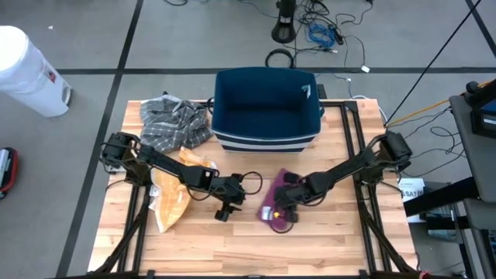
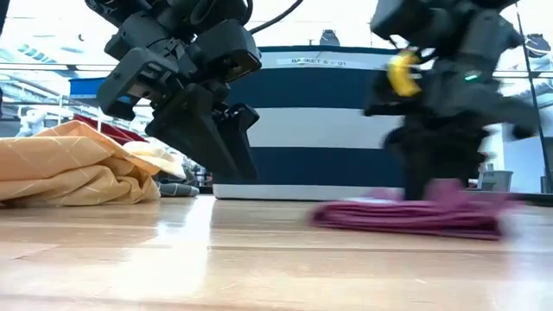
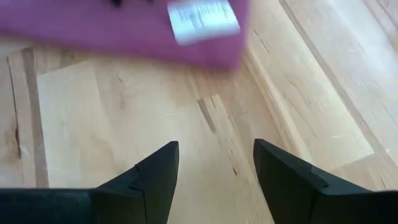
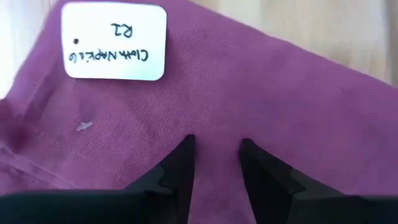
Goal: Fold towel
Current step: Move the purple towel to the right of the table
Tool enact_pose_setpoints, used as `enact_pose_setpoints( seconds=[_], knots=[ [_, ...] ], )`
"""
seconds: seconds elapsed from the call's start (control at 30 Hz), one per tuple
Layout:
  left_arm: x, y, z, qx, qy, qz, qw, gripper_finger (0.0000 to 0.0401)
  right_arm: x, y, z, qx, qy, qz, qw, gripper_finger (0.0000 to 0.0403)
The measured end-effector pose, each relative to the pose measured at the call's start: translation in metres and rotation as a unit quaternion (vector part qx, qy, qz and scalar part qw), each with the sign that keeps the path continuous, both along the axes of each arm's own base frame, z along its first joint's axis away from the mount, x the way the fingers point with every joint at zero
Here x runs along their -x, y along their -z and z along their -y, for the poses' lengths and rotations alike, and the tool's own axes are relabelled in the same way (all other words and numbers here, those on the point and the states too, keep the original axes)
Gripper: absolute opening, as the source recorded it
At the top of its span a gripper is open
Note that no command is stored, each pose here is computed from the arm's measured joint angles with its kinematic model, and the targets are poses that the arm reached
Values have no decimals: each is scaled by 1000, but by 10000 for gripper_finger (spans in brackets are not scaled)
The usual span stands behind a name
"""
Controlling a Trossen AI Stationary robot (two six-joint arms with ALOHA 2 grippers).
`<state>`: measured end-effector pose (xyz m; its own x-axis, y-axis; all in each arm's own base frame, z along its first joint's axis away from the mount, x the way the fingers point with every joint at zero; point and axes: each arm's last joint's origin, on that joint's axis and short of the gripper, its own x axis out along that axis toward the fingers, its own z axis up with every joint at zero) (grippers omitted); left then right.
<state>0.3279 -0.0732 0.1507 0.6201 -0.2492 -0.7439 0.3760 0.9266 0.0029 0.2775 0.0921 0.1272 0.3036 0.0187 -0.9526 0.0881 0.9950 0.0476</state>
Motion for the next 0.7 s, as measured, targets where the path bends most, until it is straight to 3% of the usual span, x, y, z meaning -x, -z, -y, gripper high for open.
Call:
enact_pose_setpoints(
  seconds=[0.23, 0.33, 0.47, 0.57, 0.7],
  knots=[
    [0, 0, 0, -12, 12, 4, 1000, 213, 50, -29, 6, 1, 0, -156, 988, 120],
    [0, 0, -2, -18, 9, 5, 1000, 213, 68, -33, 11, 24, 3, -240, 971, 120],
    [-1, 0, -7, -26, 5, 7, 1000, 213, 82, -37, 13, 64, 14, -300, 952, 120],
    [-2, 1, -10, -26, 0, 4, 1000, 213, 80, -41, 8, 61, 62, -285, 955, 120],
    [-1, 1, -12, -28, -1, -1, 1000, 213, 54, -50, -9, -12, 106, -163, 981, 120]
  ],
)
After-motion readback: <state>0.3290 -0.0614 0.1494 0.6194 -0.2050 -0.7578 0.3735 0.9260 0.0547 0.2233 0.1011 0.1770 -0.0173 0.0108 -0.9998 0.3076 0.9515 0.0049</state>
